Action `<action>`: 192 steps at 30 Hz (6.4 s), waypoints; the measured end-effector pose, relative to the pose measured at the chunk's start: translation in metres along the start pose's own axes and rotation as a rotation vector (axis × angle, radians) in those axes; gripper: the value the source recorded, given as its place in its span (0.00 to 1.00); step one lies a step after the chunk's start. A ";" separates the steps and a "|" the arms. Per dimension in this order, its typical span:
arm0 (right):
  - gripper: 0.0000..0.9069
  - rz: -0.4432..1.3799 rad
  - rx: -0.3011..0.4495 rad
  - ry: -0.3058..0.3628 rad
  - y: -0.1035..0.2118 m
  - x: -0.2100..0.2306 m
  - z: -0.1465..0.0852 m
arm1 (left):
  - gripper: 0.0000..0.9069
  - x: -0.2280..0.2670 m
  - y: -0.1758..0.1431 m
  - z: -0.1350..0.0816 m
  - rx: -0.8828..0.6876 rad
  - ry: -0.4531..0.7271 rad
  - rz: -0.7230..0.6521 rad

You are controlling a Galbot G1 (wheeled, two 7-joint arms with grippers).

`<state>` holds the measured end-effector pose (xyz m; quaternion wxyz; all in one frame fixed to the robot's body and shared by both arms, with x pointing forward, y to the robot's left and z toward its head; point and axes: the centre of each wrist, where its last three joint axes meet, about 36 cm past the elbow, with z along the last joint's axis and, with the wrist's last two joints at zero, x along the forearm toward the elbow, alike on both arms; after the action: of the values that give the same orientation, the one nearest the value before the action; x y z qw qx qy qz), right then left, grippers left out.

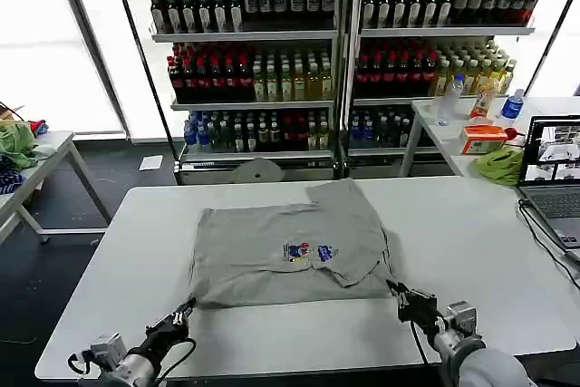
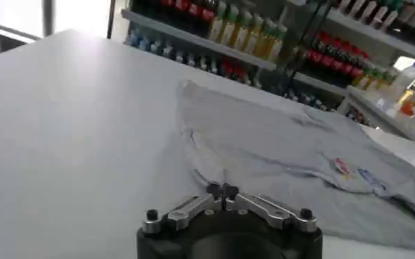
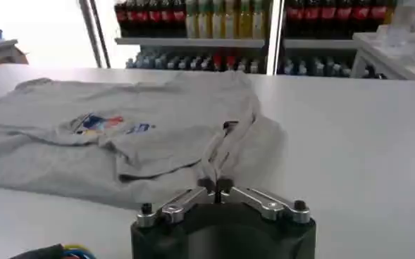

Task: Fold and organize the clothes.

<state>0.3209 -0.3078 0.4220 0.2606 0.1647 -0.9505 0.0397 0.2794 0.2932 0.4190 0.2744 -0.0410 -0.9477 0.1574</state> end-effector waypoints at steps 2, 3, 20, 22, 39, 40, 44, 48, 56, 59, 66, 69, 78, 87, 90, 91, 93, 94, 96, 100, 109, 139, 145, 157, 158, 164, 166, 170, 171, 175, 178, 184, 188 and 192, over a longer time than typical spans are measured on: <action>0.00 -0.007 0.008 0.010 0.001 0.006 0.002 | 0.01 0.007 0.000 0.002 0.002 0.009 -0.007; 0.00 -0.010 0.011 0.014 0.002 0.009 0.003 | 0.01 0.011 -0.001 0.004 0.001 0.014 -0.012; 0.00 -0.037 0.031 0.090 0.012 0.038 0.021 | 0.01 0.056 0.001 0.023 -0.021 0.098 -0.071; 0.89 -0.035 0.030 0.094 0.014 0.040 0.021 | 0.14 0.058 0.002 0.023 -0.028 0.101 -0.075; 1.00 -0.028 0.006 0.050 0.008 0.033 -0.002 | 1.00 0.066 0.009 0.004 -0.091 0.059 -0.084; 1.00 -0.028 0.004 0.045 0.006 0.031 -0.004 | 1.00 0.066 0.010 0.003 -0.094 0.055 -0.085; 1.00 -0.028 0.000 0.014 0.000 0.021 -0.017 | 1.00 0.065 0.013 -0.004 -0.106 0.035 -0.086; 1.00 -0.038 -0.005 -0.019 -0.008 0.004 -0.031 | 1.00 0.060 0.020 -0.013 -0.117 0.010 -0.091; 1.00 -0.071 -0.014 -0.079 -0.029 -0.048 -0.068 | 1.00 0.034 0.037 -0.034 -0.134 -0.027 -0.051; 1.00 -0.085 -0.012 -0.093 -0.038 -0.073 -0.084 | 1.00 0.017 0.046 -0.041 -0.146 -0.025 -0.034; 1.00 -0.102 -0.012 -0.115 -0.055 -0.135 -0.119 | 1.00 -0.023 0.069 -0.065 -0.177 -0.023 -0.007; 1.00 -0.101 -0.010 -0.113 -0.060 -0.160 -0.131 | 1.00 -0.040 0.078 -0.076 -0.186 -0.023 -0.001; 1.00 -0.064 -0.023 -0.083 -0.068 -0.224 -0.159 | 1.00 -0.090 0.096 -0.104 -0.197 -0.014 0.004; 1.00 -0.044 -0.058 -0.009 -0.065 -0.269 -0.155 | 1.00 -0.133 0.104 -0.124 -0.189 0.002 0.009; 0.87 -0.047 -0.071 0.005 -0.060 -0.278 -0.151 | 1.00 -0.145 0.104 -0.128 -0.185 0.007 0.010; 0.52 -0.048 -0.073 0.008 -0.059 -0.280 -0.151 | 1.00 -0.149 0.104 -0.129 -0.183 0.008 0.010; 0.00 -0.049 -0.077 0.017 -0.057 -0.285 -0.151 | 1.00 -0.156 0.103 -0.132 -0.181 0.010 0.013; 0.00 -0.051 -0.080 0.022 -0.055 -0.287 -0.151 | 1.00 -0.159 0.102 -0.133 -0.181 0.012 0.013; 0.00 -0.051 -0.089 0.029 -0.052 -0.291 -0.149 | 1.00 -0.165 0.101 -0.133 -0.181 0.017 0.015; 0.00 -0.059 -0.106 0.032 -0.048 -0.296 -0.149 | 1.00 -0.175 0.098 -0.137 -0.180 0.019 0.020; 0.00 -0.063 -0.117 0.038 -0.047 -0.299 -0.149 | 1.00 -0.193 0.093 -0.143 -0.188 0.033 0.026; 0.00 -0.069 -0.119 0.022 -0.050 -0.296 -0.154 | 0.01 -0.209 0.078 -0.117 -0.205 0.095 0.083; 0.00 -0.074 -0.129 0.011 -0.050 -0.292 -0.155 | 0.01 -0.210 0.074 -0.119 -0.201 0.082 0.088; 0.00 -0.085 -0.183 -0.061 -0.051 -0.262 -0.162 | 0.02 -0.194 0.073 -0.128 -0.210 0.037 0.075; 0.00 -0.088 -0.189 -0.067 -0.051 -0.258 -0.162 | 0.01 -0.192 0.073 -0.130 -0.209 0.030 0.074; 0.00 -0.102 -0.220 -0.101 -0.052 -0.229 -0.159 | 0.02 -0.174 0.067 -0.137 -0.202 -0.008 0.083; 0.00 -0.108 -0.227 -0.113 -0.051 -0.218 -0.157 | 0.01 -0.167 0.065 -0.138 -0.204 -0.020 0.088; 0.00 -0.119 -0.239 -0.134 -0.051 -0.195 -0.153 | 0.01 -0.151 0.062 -0.141 -0.213 -0.043 0.093; 0.00 -0.122 -0.242 -0.138 -0.050 -0.190 -0.152 | 0.01 -0.147 0.062 -0.142 -0.215 -0.048 0.094; 0.00 -0.131 -0.255 -0.158 -0.049 -0.167 -0.148 | 0.01 -0.130 0.059 -0.142 -0.224 -0.075 0.096; 0.00 -0.135 -0.265 -0.169 -0.049 -0.149 -0.144 | 0.01 -0.118 0.057 -0.139 -0.228 -0.095 0.095; 0.00 -0.136 -0.281 -0.176 -0.049 -0.114 -0.131 | 0.01 -0.096 0.049 -0.128 -0.222 -0.113 0.104; 0.00 -0.131 -0.291 -0.175 -0.050 -0.091 -0.121 | 0.01 -0.079 0.042 -0.121 -0.224 -0.114 0.111; 0.00 -0.125 -0.289 -0.168 -0.048 -0.070 -0.111 | 0.01 -0.062 0.035 -0.112 -0.230 -0.106 0.117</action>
<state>0.4470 -0.3149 0.4815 0.2031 0.1870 -0.9526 -0.1277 0.3915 0.3472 0.4658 0.2079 -0.1190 -0.9687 0.0653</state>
